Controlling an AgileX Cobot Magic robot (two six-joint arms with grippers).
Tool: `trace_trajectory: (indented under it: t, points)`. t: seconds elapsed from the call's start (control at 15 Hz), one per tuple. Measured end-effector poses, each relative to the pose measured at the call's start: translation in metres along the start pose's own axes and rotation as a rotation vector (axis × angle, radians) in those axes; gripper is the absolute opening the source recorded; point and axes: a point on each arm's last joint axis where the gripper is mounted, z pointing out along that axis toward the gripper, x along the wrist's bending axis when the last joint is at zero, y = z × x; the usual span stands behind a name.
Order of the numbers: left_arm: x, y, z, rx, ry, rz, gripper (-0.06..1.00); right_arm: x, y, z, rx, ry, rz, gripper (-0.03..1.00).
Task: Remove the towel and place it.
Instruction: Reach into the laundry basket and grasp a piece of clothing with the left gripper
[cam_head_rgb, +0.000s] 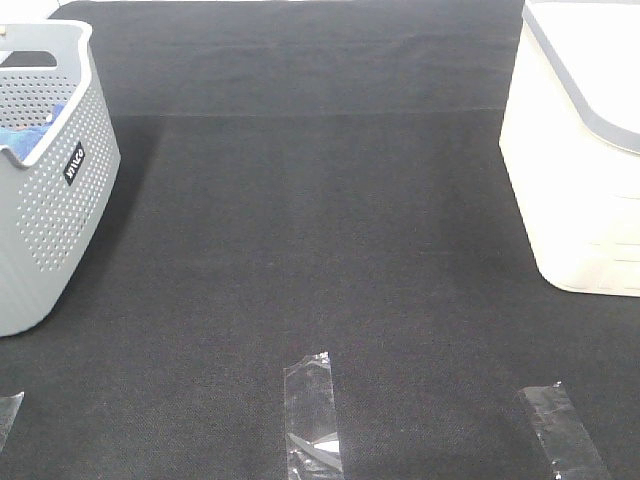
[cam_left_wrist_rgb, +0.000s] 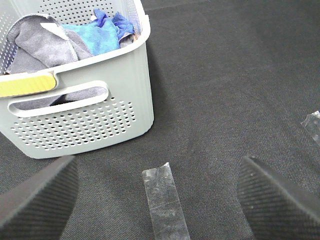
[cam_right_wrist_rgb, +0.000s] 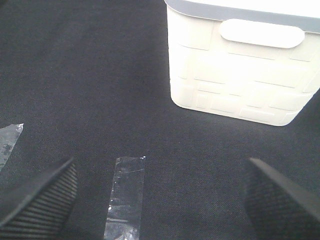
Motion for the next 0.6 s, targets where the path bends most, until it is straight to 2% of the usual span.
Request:
trace_trajectory:
  t: [0.6]
  points:
    - [0.0000, 0.0000, 0.0000, 0.000, 0.000, 0.000, 0.82, 0.0000, 0.0000, 0.0000, 0.000, 0.000, 0.000, 0.83]
